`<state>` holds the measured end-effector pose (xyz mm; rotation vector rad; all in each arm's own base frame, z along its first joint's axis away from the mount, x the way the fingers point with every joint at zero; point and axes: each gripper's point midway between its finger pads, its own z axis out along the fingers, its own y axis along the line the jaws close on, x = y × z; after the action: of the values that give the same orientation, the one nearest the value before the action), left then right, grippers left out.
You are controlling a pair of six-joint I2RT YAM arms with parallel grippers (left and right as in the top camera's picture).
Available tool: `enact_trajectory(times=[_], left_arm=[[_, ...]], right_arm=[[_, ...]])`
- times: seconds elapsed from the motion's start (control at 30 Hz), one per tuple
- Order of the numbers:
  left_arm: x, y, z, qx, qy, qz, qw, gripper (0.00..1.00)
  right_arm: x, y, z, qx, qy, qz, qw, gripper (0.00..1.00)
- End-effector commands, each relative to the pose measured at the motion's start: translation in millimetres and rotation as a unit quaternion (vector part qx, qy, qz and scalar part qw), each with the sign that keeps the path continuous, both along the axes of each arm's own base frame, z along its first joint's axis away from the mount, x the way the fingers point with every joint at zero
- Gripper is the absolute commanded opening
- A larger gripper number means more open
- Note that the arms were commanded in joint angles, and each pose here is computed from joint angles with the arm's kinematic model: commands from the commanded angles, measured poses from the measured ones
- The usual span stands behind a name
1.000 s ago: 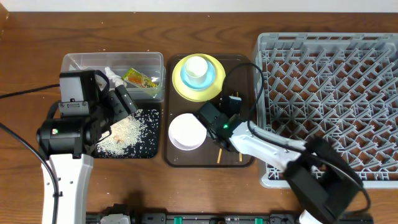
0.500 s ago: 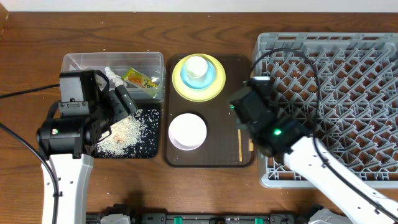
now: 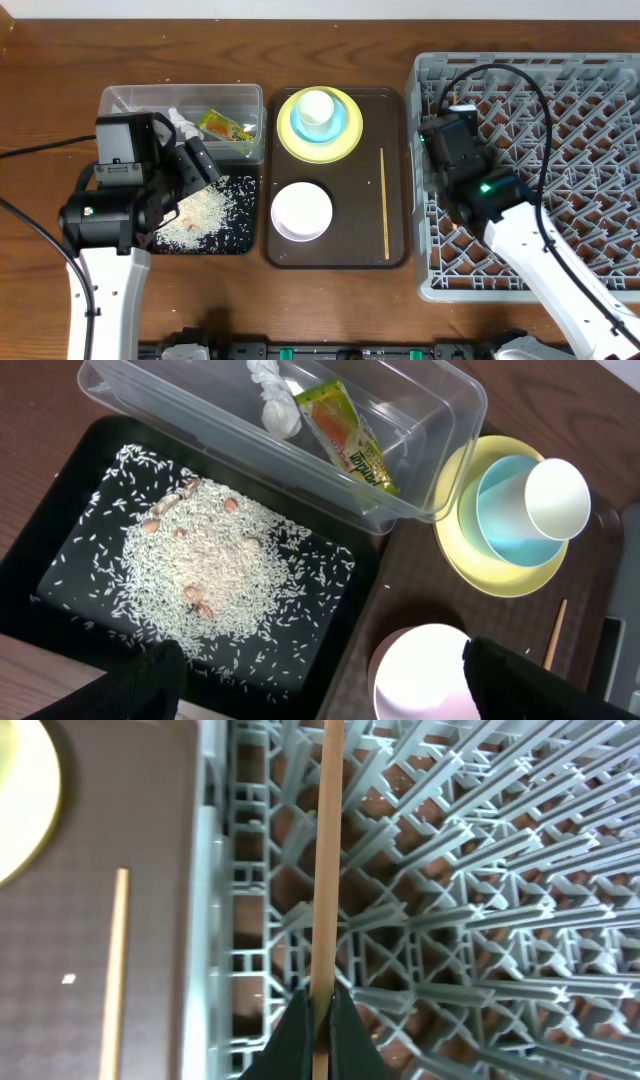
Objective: Sort waste into correct bins and load items into the dishwasher rack
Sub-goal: 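Carry one chopstick with right gripper into the dish rack and release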
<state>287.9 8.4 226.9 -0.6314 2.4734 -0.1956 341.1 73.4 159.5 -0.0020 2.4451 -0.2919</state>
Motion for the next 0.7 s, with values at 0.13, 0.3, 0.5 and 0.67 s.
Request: enact_trajectory(times=[0.13,0.3,0.5,0.67], left_arm=[[-0.9,0.2,-2.2,-0.003,0.004,0.001,1.000,0.91],[-0.9,0.2,-2.2,-0.003,0.004,0.001,1.000,0.91],[-0.9,0.2,-2.2,-0.003,0.004,0.001,1.000,0.91],[-0.9,0.3,-2.2,-0.003,0.004,0.001,1.000,0.91]], right_arm=[[11.9,-31.3,-6.8,-0.036,0.013,-0.014,0.999,0.01],[17.7,-43.3,-16.9,-0.031,0.023,-0.032,0.999,0.01],[26.1,-42.6,-33.9,-0.024,0.037,-0.033,0.998,0.01],[30.9,-39.8,-45.6,-0.024,0.046,-0.029,0.998,0.02]])
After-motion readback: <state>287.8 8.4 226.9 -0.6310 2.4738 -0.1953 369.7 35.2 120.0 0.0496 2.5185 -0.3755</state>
